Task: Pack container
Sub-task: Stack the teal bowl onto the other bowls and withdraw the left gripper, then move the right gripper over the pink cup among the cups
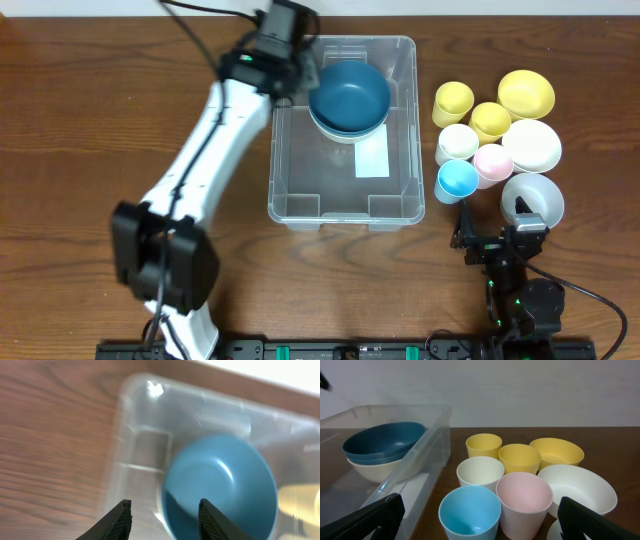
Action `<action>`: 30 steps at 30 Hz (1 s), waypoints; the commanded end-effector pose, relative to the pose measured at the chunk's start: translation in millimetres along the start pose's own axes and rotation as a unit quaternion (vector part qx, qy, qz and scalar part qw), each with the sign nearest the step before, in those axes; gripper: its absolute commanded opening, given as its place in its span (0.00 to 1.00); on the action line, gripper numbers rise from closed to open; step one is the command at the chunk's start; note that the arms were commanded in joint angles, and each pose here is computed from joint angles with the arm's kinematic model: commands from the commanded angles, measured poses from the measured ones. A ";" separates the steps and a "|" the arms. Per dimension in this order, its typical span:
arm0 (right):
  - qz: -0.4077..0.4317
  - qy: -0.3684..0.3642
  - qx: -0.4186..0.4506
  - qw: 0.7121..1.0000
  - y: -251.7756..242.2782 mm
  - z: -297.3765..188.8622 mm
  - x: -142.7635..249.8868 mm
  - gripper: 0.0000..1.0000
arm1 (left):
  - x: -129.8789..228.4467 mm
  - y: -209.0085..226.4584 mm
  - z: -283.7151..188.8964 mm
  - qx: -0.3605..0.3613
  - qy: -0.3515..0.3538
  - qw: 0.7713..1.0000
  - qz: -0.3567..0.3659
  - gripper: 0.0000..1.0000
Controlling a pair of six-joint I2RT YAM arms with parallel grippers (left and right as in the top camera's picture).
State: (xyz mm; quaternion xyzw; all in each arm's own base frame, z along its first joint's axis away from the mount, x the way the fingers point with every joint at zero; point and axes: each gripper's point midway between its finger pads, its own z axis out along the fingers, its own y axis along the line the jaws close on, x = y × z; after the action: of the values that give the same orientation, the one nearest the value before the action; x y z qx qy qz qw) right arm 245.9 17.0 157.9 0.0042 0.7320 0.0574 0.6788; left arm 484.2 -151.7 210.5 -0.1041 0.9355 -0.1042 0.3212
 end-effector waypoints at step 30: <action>0.006 0.000 -0.001 1.000 -0.2 -0.2 0.5 0.99 | -53.3 267.0 -113.7 -0.188 -0.049 0.959 -0.204 0.98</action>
State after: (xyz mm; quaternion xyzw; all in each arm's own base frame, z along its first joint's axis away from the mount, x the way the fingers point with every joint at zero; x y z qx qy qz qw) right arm 245.9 17.0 157.9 0.0042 0.7320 0.0574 0.6788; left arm 421.4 128.2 256.9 -0.3571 0.8804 0.0079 0.3119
